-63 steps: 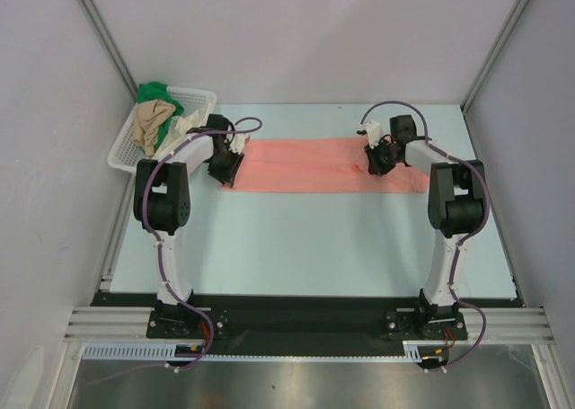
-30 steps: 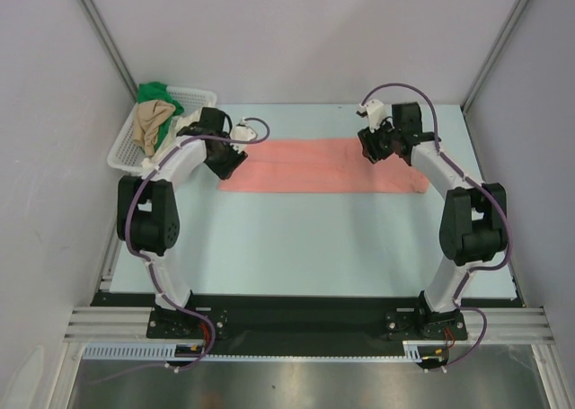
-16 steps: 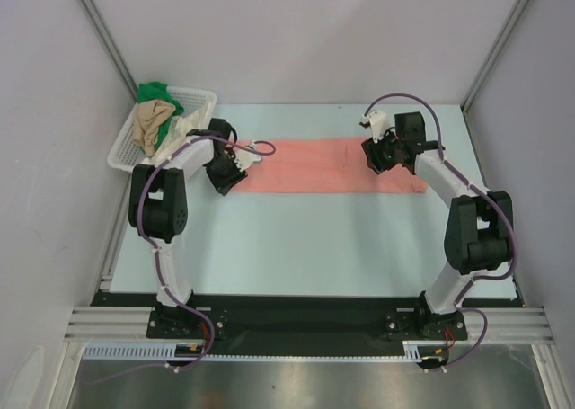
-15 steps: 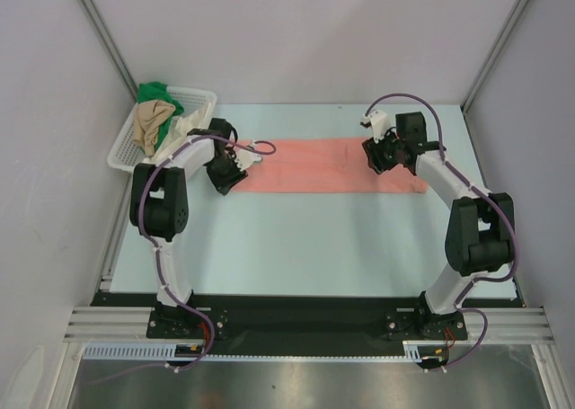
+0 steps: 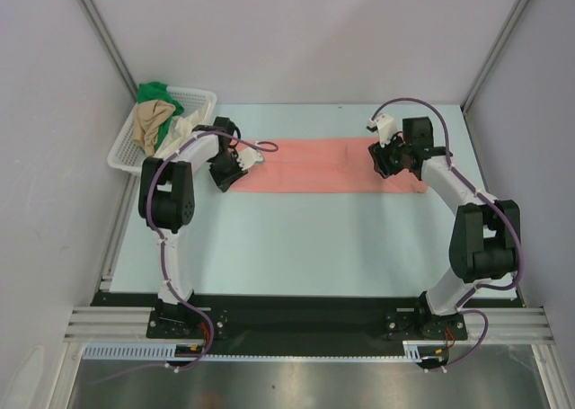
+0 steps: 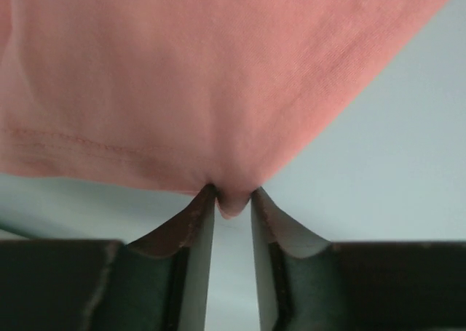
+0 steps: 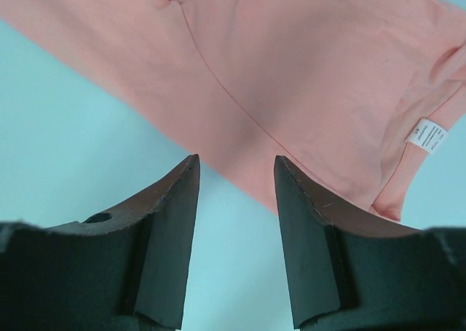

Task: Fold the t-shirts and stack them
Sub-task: Fold the tshirt

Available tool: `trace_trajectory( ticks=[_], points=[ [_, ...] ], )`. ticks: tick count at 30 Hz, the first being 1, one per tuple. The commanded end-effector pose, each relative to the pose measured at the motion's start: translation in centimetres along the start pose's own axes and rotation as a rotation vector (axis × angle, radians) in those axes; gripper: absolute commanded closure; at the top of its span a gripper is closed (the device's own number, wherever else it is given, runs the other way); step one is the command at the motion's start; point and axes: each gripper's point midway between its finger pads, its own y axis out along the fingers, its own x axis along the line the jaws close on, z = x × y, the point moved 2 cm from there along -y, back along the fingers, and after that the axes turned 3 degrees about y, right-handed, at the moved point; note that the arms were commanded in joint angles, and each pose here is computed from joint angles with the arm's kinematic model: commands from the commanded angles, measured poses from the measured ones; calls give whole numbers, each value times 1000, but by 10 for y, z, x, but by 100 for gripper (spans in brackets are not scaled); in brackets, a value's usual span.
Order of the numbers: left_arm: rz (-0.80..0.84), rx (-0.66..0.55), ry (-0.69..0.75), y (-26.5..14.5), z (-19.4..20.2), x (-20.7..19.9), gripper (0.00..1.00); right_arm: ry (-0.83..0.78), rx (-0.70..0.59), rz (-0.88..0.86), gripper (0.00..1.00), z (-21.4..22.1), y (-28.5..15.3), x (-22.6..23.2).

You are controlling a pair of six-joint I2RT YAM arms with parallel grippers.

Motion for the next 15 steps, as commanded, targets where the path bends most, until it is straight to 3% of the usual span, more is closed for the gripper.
trace_trajectory(
  ticks=[1, 9, 15],
  points=[
    [70, 13, 28, 0, 4, -13, 71, -3, -35, 26, 50, -6, -10, -9],
    [93, 25, 8, -1, 11, -34, 98, 95, -10, 128, 50, 12, -2, -49],
    [172, 24, 37, -14, 16, -82, 100, 196, 4, 182, 51, 15, 10, -90]
  ],
)
